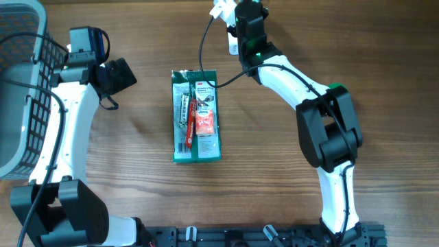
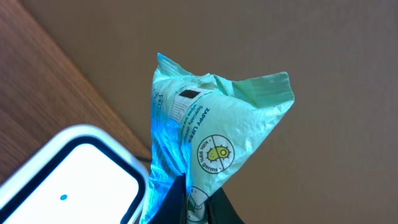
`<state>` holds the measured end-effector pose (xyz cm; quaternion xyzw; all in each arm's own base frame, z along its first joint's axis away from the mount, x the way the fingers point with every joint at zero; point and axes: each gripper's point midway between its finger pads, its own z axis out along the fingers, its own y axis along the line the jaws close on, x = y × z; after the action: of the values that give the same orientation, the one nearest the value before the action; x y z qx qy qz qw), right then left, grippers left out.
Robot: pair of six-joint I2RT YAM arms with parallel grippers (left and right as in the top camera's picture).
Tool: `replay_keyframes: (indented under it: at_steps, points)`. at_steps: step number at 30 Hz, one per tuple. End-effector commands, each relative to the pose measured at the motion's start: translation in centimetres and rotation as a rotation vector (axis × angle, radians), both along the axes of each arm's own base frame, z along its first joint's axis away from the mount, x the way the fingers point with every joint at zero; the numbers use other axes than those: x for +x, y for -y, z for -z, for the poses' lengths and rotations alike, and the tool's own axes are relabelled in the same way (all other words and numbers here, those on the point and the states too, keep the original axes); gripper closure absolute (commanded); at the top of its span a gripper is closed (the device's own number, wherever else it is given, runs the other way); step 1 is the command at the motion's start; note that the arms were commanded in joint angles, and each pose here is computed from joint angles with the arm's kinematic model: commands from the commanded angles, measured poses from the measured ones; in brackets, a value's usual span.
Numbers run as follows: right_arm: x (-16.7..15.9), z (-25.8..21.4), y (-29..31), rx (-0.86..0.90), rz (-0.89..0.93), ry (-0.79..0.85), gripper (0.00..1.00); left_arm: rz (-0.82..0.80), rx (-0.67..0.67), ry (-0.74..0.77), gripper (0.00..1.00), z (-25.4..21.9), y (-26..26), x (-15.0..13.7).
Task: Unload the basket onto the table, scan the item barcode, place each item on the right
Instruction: 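Hold the wipe pack in front of the scanner, then lower the wipe pack and place it right beside the jar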
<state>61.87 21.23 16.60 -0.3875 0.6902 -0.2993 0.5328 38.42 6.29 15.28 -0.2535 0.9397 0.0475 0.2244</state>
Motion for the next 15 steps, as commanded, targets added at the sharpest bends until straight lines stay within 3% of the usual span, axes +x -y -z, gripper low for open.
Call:
replay_keyframes:
  at_steps: [1, 15]
  points:
    - [0.5, 0.7, 0.4, -0.066, 0.034, 0.029, 0.96, 0.004, 0.016, 0.014, 0.0, -0.7, -0.4, 0.1]
    - [-0.7, 3.2, -2.7, -0.128, -0.033, -0.025, 0.96, 0.004, 0.016, 0.014, 0.0, -0.7, -0.4, 0.1]
